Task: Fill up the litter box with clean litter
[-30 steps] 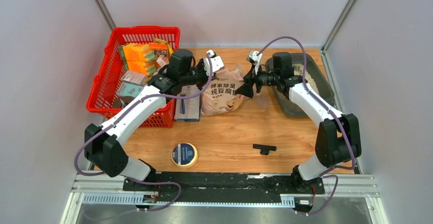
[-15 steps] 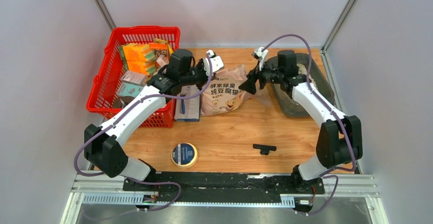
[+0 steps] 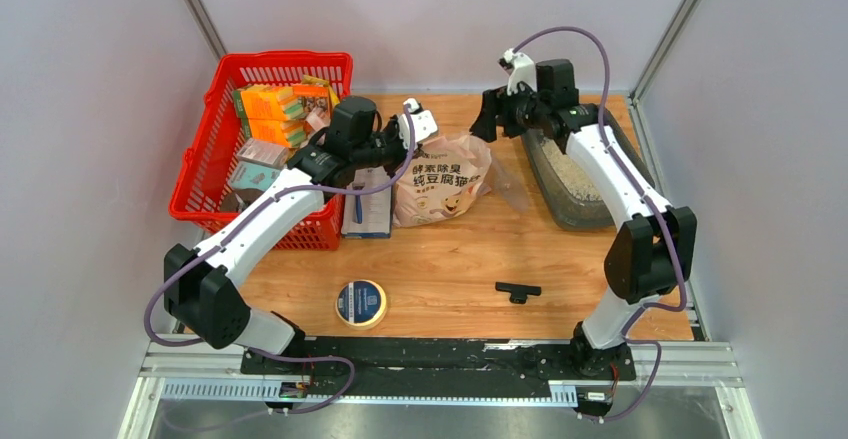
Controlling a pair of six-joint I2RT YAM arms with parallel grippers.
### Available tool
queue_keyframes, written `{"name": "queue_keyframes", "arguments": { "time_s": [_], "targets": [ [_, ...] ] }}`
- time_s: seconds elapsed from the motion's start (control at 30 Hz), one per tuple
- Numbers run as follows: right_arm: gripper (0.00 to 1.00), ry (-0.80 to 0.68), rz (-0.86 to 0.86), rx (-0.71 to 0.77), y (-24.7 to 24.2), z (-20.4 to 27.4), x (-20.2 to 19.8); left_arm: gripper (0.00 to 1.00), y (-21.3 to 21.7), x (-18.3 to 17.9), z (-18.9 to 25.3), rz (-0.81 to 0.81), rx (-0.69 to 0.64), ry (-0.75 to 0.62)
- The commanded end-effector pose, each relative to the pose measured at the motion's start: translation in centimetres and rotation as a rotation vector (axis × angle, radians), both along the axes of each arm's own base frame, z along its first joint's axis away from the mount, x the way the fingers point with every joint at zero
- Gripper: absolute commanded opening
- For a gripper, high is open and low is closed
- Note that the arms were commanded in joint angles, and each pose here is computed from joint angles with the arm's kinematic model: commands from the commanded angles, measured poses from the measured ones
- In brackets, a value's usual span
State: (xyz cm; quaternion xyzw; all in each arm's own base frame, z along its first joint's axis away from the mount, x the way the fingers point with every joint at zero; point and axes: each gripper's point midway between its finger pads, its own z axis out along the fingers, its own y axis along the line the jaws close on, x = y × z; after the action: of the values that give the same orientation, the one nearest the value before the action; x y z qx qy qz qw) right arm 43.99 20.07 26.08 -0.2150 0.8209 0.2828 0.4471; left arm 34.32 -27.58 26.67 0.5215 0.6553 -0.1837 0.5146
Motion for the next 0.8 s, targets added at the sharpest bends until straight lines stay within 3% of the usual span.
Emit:
{"name": "queue_keyframes", "arguments": {
  "time_s": [0.0, 0.2, 0.3, 0.43, 0.63, 0.77],
  "targets": [
    [0.76, 0.149, -0.072, -0.089, -1.4, -2.4, -1.5, 0.00, -0.2, -0.2, 3.9, -0.017, -0.082, -0.101],
    [0.67, 0.204, -0.045, -0.173, -2.0, -4.2, -3.2, 0.00, -0.4, -0.2, 3.7, -0.022, -0.103, -0.102],
    [0.49, 0.228, -0.040, -0.176, -1.6, -4.7, -3.7, 0.00, -0.8, -0.2, 4.0, -0.034, -0.121, -0.103],
    [0.17, 0.182, -0.013, -0.190, -0.8, -3.5, -4.8, 0.00, -1.6, -0.5, 4.1, -0.078, -0.143, -0.094],
    [0.02, 0.144, -0.071, -0.231, -2.5, -2.2, -6.7, 0.01, -3.6, -1.9, 4.6, -0.218, -0.204, -0.061],
    [0.00, 0.121, -0.077, -0.232, -3.2, -1.1, -8.3, 0.02, -4.6, -2.6, 5.2, -0.311, -0.241, -0.118]
  ]
}}
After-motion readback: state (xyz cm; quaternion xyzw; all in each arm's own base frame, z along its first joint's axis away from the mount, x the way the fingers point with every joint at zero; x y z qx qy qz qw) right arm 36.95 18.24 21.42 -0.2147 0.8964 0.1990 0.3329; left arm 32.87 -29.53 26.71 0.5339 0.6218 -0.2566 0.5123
